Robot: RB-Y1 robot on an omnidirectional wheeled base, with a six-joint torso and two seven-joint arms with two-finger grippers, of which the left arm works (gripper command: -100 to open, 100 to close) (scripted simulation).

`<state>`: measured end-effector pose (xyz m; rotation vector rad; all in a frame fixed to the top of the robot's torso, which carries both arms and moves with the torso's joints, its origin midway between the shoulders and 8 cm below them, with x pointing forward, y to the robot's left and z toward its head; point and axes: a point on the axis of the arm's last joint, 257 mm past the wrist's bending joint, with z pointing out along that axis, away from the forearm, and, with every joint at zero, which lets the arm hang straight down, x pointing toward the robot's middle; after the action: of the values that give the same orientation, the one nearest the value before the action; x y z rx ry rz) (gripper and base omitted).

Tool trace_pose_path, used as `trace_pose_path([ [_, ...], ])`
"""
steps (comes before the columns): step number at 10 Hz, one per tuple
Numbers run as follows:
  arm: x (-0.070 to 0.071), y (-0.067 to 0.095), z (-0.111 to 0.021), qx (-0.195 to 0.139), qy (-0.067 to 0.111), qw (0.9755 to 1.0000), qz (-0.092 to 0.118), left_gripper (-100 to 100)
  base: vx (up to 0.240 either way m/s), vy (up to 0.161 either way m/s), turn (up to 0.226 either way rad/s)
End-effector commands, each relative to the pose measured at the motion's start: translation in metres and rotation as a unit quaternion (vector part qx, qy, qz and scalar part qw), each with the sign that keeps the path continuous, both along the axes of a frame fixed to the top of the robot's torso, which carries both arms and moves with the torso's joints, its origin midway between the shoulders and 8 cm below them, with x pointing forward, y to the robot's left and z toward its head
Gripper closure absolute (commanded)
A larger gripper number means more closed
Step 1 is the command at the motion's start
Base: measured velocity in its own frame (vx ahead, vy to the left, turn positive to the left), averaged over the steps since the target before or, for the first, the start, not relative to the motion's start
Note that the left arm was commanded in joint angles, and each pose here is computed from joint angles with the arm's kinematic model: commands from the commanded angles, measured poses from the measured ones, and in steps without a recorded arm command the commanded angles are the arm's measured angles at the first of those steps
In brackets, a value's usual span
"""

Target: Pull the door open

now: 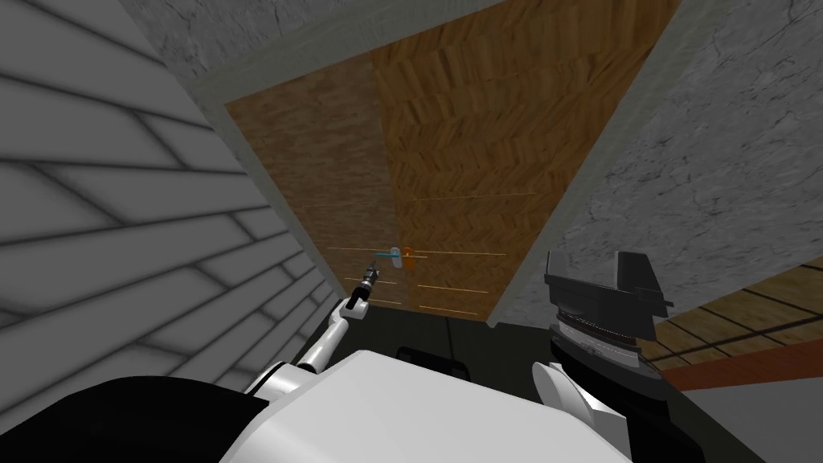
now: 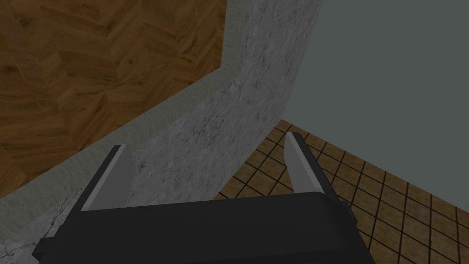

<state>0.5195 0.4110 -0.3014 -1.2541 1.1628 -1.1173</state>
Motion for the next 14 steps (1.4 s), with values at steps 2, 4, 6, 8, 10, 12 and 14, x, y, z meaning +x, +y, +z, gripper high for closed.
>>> trace_pose_path([
  [2, -0.007, 0.034, 0.001, 0.001, 0.002, 0.9998, 0.019, -100, 0.11, -0.012, -0.107],
  [4, -0.012, 0.055, 0.004, 0.0, -0.001, 0.9995, 0.032, -100, 0.178, 0.019, -0.143],
  [6, -0.006, 0.046, 0.008, -0.007, -0.01, 0.9996, 0.024, -100, 0.198, -0.019, -0.211],
  [8, -0.009, 0.051, 0.006, -0.004, -0.006, 0.9996, 0.028, 100, 0.042, -0.01, -0.001],
  [10, -0.009, 0.051, 0.006, -0.004, -0.006, 0.9996, 0.028, 100, -0.029, 0.009, -0.009],
  [12, -0.009, 0.051, 0.006, -0.004, -0.006, 0.9996, 0.028, 100, -0.015, 0.0, -0.001],
  [14, -0.015, 0.059, 0.005, -0.001, -0.003, 0.9996, 0.029, 100, -0.046, 0.024, -0.019],
])
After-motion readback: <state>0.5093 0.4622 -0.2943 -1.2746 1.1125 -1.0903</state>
